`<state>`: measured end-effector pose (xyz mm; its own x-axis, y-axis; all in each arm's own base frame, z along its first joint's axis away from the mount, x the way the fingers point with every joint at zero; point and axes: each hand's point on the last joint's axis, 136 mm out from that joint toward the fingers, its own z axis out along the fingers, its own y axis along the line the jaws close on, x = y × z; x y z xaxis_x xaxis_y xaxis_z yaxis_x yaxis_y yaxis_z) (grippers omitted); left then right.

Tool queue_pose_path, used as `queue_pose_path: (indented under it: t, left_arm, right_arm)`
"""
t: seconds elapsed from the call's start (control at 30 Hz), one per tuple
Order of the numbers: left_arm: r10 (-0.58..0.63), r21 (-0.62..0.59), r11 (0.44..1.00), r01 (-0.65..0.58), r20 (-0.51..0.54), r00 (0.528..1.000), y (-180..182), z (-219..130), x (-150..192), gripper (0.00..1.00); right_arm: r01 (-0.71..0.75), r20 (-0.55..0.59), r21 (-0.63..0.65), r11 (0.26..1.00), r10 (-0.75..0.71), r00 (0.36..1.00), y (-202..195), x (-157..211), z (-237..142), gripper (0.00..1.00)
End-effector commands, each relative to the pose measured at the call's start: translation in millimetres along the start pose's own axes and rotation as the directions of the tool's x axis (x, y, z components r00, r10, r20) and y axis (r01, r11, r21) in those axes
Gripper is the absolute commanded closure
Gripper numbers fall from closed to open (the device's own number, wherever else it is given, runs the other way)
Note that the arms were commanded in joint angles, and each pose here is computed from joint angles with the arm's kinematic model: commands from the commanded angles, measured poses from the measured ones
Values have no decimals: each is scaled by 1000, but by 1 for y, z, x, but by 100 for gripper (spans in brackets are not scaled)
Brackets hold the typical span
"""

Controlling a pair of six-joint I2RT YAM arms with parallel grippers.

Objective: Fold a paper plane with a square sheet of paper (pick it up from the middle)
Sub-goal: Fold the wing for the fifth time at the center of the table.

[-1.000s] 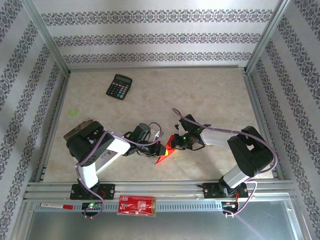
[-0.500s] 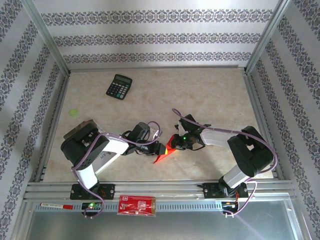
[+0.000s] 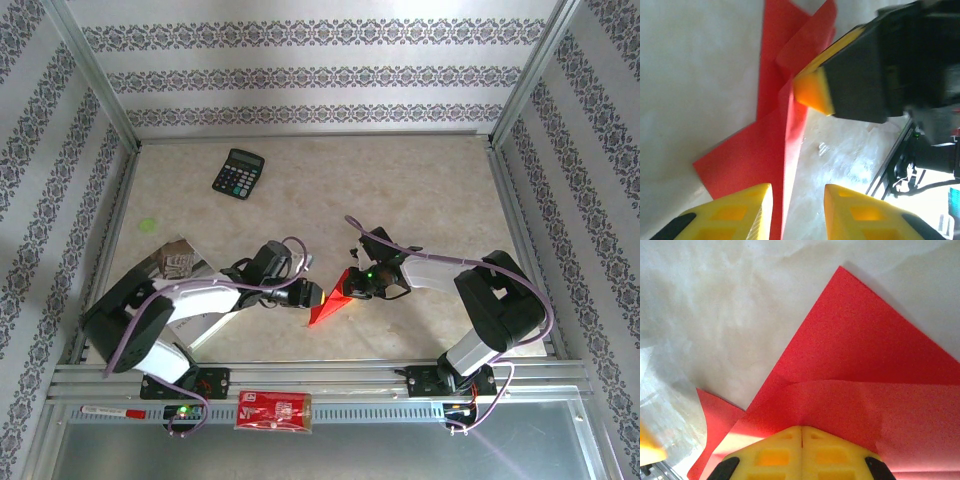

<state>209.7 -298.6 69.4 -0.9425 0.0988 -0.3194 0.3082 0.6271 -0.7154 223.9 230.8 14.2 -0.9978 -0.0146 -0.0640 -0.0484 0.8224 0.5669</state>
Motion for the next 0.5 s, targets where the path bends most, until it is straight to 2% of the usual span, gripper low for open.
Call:
queue_pose_path:
  t: [0.0,0.2,0.33,0.47]
  left_arm:
    - [93,-75,993,-95,-22,995,-3,-3,11,68]
    - [163,-156,972,-174,-79,983,5,1,26,60]
    - [177,-150,969,-198,-143,974,7,8,39,62]
    - [186,-109,973,-206,-167,968,1,18,42,69]
  right_arm:
    - [-22,-15,73,997,23,1000,-19,2,4,97]
    - [-27,-18,68,997,28,999,-18,2,4,97]
    - [-27,-13,69,997,28,1000,-18,1,2,97]
    - [-30,-11,68,997,31,999,-19,1,2,97]
